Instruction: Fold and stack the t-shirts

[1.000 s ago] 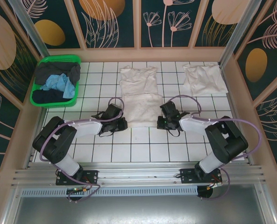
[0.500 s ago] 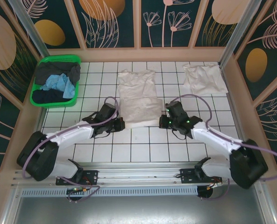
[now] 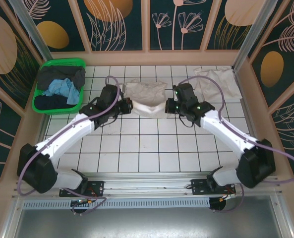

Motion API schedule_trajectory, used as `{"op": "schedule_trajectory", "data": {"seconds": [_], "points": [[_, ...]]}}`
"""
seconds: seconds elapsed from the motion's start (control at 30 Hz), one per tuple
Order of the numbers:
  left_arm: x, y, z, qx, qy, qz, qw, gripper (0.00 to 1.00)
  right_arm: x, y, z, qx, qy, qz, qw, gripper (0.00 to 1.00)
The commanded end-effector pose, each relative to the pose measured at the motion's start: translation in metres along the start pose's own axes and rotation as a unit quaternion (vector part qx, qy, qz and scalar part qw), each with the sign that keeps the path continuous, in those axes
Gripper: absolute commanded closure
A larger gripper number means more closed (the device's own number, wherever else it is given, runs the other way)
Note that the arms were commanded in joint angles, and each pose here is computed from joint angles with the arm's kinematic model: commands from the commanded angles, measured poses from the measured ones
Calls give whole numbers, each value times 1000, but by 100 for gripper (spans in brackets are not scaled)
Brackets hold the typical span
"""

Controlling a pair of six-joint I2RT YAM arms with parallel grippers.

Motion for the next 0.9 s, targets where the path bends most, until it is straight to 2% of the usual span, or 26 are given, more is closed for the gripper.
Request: {"op": "schedule_trajectory", "data": {"seconds": [0.0, 0.17, 0.27, 0.33, 0.57, 0.63, 0.7, 0.8, 0.87], "points": [[-22, 21, -32, 4, -20, -33, 999, 100, -21, -8, -27, 7, -15, -14, 1000, 100], [-51, 17, -66, 2, -24, -40, 999, 100, -51, -20, -57, 4, -17, -29, 999, 100], [-55, 15, -90, 12, -38, -35, 999, 100, -65, -25, -73, 7, -18, -30, 999, 100], [-66, 23, -101, 21, -41, -43, 998, 100, -72, -27, -85, 9, -23, -36, 999, 100], [-99, 38, -128, 34, -31, -49, 998, 100, -108, -50, -101, -9, -5, -46, 999, 100], [-115, 43, -135, 38, -23, -51, 998, 94, -126, -62, -100, -22, 7, -48, 999, 100], [-131, 48, -141, 39, -16, -59, 997, 92, -144, -67, -96, -35, 23, -68, 997, 100], [-153, 60, -156, 41, -13, -79, 996, 76, -168, -82, -92, -51, 34, -61, 996, 100], [-163, 67, -167, 40, -17, -90, 995, 69, -181, -90, -93, -58, 37, -62, 996, 100]]}}
Point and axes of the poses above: each hand's point on the last joint's axis, 136 mm out from that joint toward the fingers, its own x axis back along the fingers, its own y axis along the line the jaws close on, z = x × y, the point moved 1 cm from there along x, back along the fingers, and after that the axes turned 14 degrees about x, right-handed, at the moved point
